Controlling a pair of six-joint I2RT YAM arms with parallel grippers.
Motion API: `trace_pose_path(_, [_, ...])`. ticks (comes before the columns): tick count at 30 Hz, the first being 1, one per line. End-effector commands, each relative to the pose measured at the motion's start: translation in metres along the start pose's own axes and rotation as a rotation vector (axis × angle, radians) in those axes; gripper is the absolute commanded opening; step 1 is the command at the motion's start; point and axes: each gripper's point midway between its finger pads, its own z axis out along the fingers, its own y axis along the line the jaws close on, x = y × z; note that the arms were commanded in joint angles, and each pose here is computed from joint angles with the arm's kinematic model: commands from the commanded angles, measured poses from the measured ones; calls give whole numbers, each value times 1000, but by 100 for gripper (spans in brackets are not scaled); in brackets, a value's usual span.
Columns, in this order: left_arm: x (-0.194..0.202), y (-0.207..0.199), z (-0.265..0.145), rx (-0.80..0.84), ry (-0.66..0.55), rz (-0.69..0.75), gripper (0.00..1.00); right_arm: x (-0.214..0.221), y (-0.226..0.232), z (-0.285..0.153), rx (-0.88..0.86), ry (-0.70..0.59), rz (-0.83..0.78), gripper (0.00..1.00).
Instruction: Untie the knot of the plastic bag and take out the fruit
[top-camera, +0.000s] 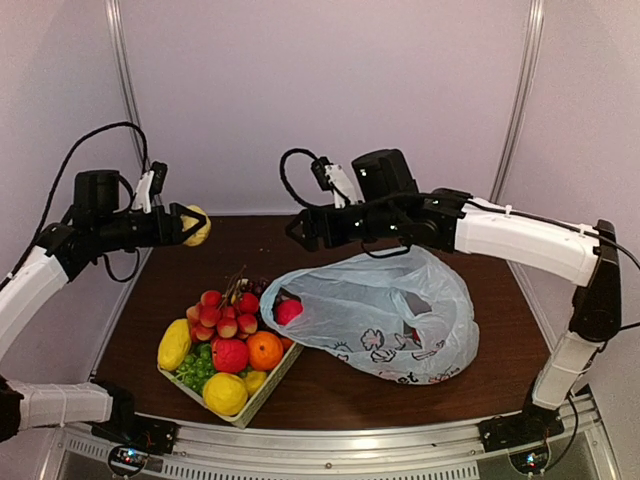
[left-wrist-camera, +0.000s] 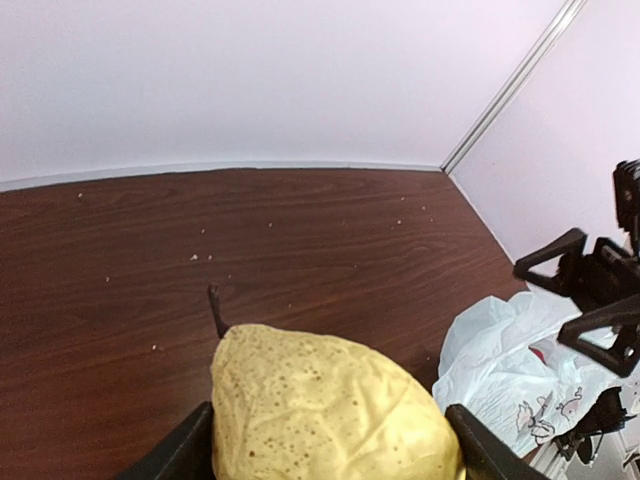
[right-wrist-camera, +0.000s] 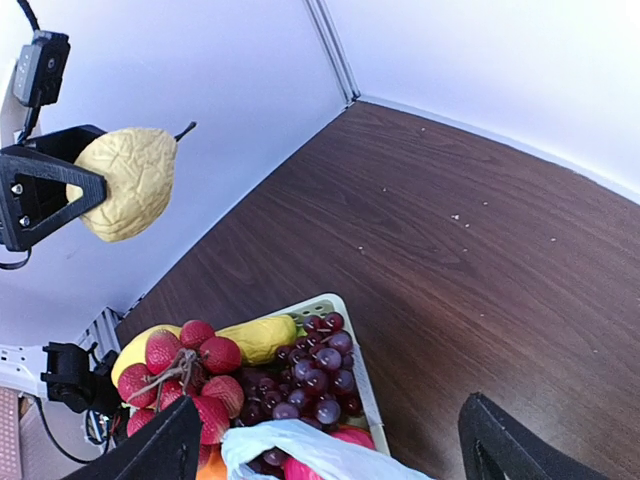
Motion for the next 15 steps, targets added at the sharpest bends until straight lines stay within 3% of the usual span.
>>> trace_pose_path(1, [44,14,-22,-98,119,-69,63,13,-13,-35,118,49,-136,90])
trace_pose_path(6, [59,13,-47,-140,134,-125,63,66,17,-49,61,150,-246,88])
trace_pose_path(9, [58,10,-57,-143,118,-145,63,98,-21,-54,228,214,-219,89])
trace_pose_path(15, [61,12,-63,-159,104,-175,63,144,-82,-61,383,255,-57,90])
